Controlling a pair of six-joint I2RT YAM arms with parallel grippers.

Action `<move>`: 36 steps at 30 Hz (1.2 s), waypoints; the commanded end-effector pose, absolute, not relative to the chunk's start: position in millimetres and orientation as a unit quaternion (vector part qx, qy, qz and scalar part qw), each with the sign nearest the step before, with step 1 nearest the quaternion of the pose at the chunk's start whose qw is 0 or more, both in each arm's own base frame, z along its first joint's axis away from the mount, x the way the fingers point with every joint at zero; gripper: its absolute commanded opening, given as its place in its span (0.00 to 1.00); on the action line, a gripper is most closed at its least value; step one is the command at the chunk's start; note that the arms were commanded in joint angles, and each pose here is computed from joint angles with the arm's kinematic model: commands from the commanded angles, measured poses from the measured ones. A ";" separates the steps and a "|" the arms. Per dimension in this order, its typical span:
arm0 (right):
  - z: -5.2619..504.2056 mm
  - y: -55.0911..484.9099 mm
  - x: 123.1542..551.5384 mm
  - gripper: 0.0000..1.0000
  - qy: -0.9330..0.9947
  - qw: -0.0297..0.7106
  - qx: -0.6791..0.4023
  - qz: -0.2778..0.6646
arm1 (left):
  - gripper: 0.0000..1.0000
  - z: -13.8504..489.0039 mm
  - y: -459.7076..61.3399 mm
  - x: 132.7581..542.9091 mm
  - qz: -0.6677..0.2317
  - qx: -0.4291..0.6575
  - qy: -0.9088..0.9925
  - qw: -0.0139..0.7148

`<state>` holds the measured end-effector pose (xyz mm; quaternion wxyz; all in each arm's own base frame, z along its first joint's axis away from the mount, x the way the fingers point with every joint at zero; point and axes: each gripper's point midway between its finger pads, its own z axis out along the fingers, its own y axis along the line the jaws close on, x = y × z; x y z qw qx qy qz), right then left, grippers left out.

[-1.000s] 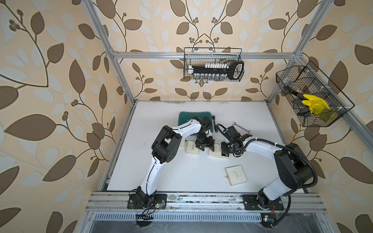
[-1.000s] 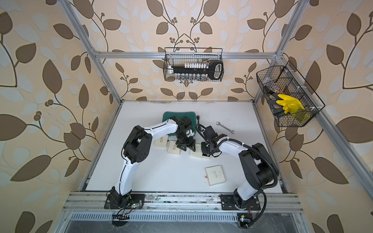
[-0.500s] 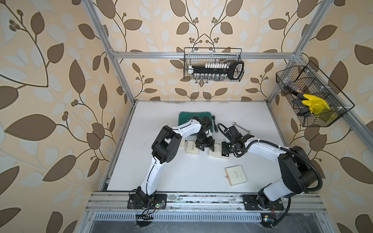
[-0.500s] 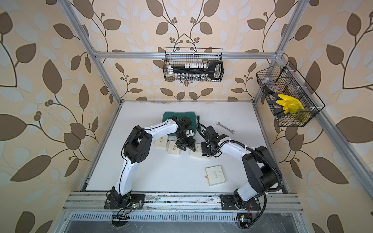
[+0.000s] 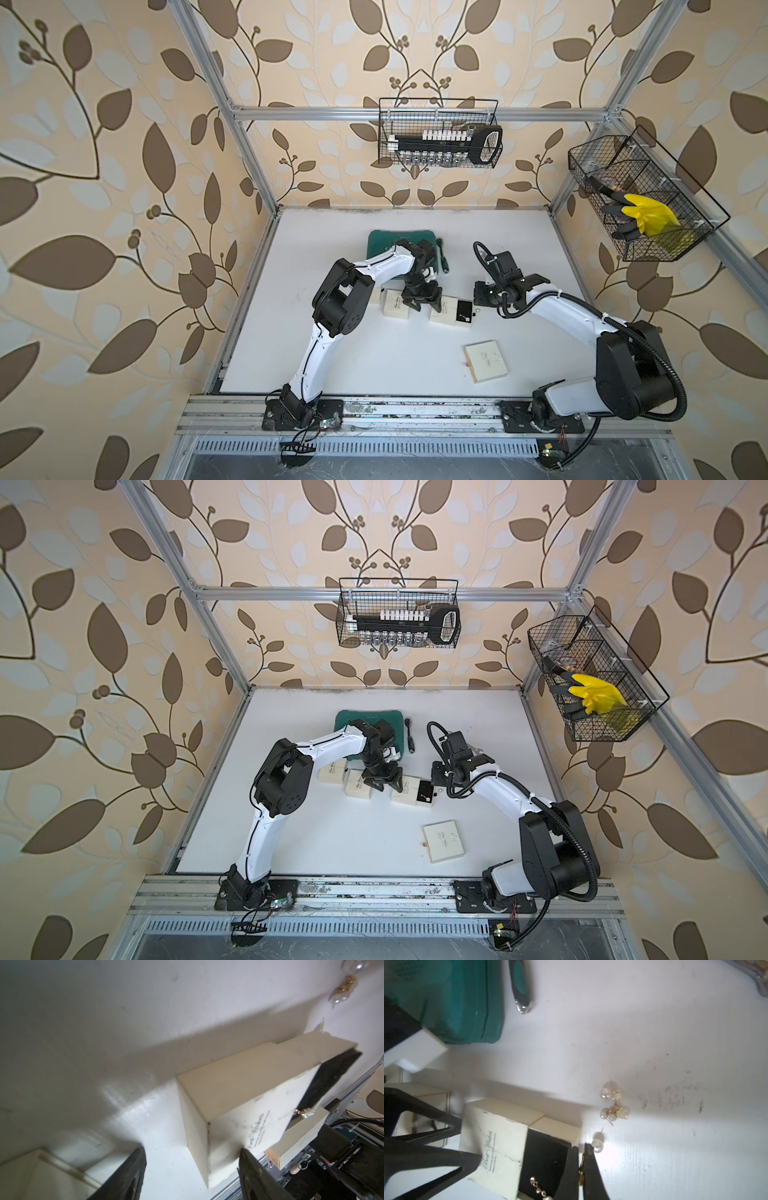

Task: Take out the earrings from the drawer-style jewelry box
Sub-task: Place the earring at the center of the board, then pick up the earring from the drawer.

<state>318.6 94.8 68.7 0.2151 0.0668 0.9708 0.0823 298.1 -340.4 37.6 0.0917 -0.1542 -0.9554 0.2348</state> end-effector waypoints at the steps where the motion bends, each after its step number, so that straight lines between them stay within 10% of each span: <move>1: 44.8 84.1 303.7 0.02 0.980 0.167 0.086 0.069 | 0.72 3.8 -315.6 284.0 0.152 -0.162 -0.968 0.115; 17: 29.9 76.3 306.7 0.28 0.982 0.152 0.098 0.057 | 0.72 4.2 -316.1 282.6 0.153 -0.164 -0.968 0.115; 36: 71.6 141.7 271.0 0.30 0.975 0.171 -0.035 0.139 | 0.72 0.2 -318.2 281.8 0.156 -0.165 -0.966 0.121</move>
